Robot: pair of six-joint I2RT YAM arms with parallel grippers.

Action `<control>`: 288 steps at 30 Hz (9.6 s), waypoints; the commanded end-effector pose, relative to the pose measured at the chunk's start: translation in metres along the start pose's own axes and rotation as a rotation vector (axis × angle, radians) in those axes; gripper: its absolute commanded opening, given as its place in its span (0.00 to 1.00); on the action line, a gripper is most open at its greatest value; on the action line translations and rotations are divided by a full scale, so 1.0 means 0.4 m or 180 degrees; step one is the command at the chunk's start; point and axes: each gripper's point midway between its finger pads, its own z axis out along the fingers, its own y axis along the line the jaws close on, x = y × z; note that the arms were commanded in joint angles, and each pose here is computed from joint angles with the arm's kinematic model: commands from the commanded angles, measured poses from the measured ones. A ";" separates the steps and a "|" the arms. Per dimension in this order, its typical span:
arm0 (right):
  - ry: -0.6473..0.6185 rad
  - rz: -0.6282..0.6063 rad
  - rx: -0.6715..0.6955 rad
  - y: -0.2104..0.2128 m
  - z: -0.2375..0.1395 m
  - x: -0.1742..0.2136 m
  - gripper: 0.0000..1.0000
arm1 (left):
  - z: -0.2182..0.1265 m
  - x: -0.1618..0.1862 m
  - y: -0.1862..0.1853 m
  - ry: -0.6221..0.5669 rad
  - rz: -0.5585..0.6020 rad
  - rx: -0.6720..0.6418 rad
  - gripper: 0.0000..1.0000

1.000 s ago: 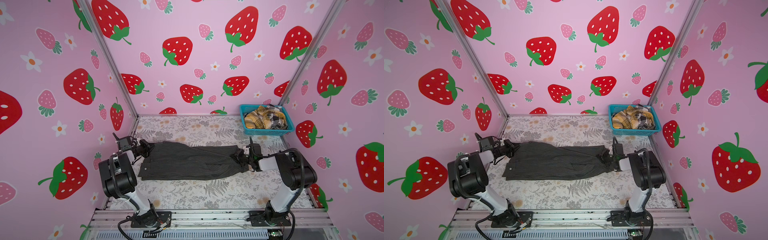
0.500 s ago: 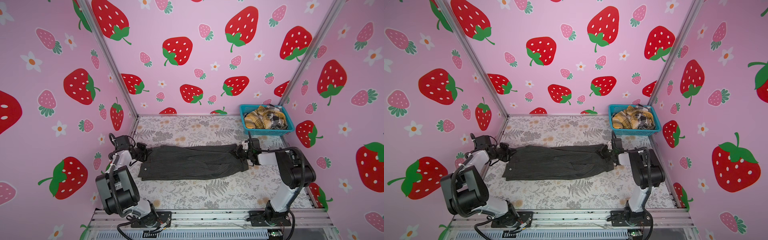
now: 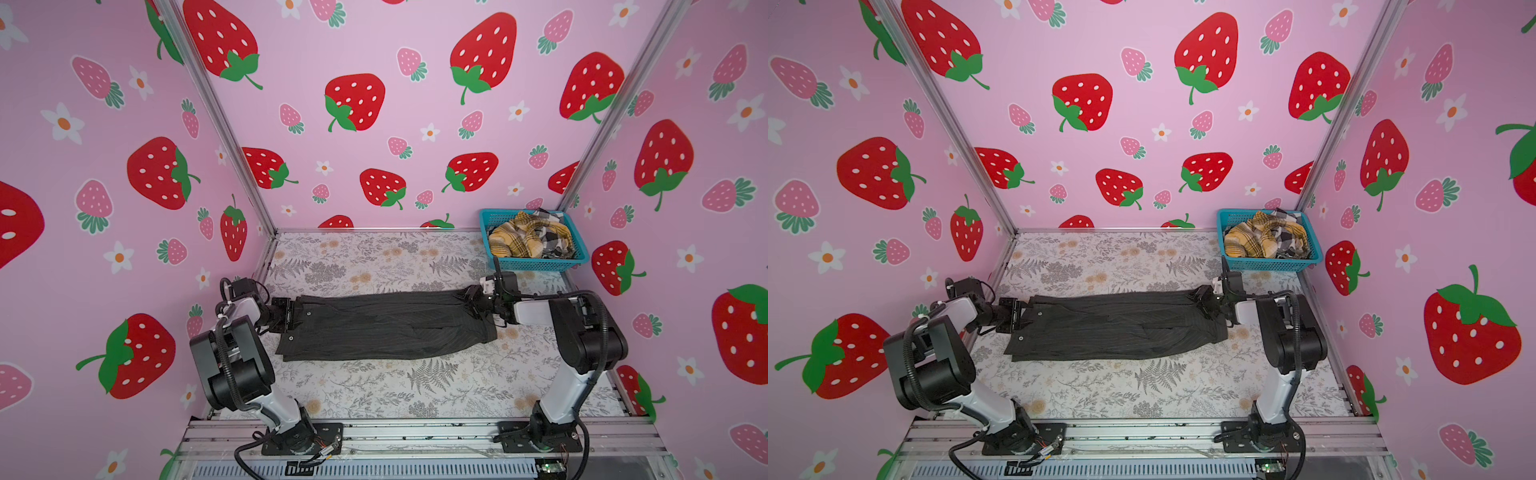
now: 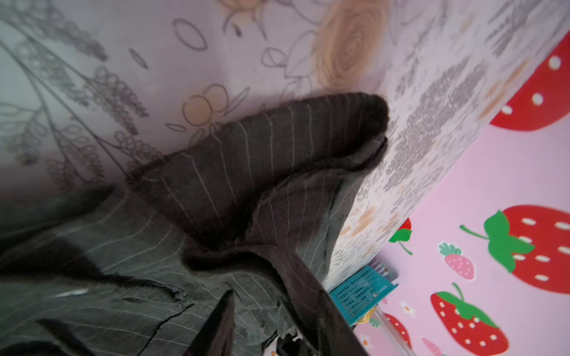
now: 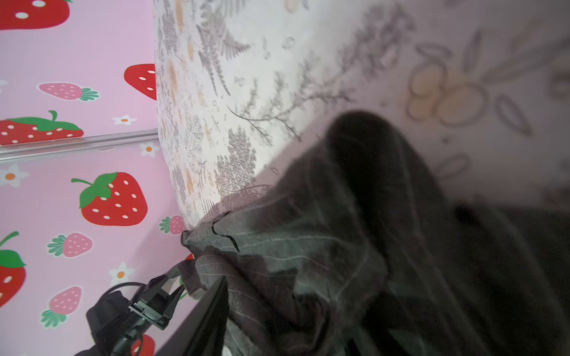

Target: Fold and stack the long sleeve shirts

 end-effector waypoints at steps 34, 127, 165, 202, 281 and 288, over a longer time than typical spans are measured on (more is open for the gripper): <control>0.1051 -0.2109 0.0728 0.141 0.074 0.199 0.10 | 0.050 0.166 -0.111 0.0024 0.1710 -0.0140 0.00; 0.0648 -0.2405 0.1558 0.071 -0.119 0.279 0.42 | 0.051 0.140 -0.130 -0.0297 0.2158 -0.0537 0.24; 0.0732 -0.2267 0.0953 0.237 0.061 0.310 0.42 | 0.059 0.494 -0.054 0.0380 0.3177 -0.0686 0.29; 0.0897 -0.1598 0.0343 0.341 0.371 0.317 0.43 | 0.119 0.474 0.146 0.0627 0.2886 -0.1075 0.30; 0.0782 -0.1359 0.0860 0.266 0.274 0.248 0.00 | 0.126 0.335 0.319 0.0614 0.2227 -0.1649 0.11; 0.0709 -0.1430 0.0751 0.304 0.254 0.244 0.00 | 0.117 0.354 0.295 0.0690 0.2256 -0.1539 0.24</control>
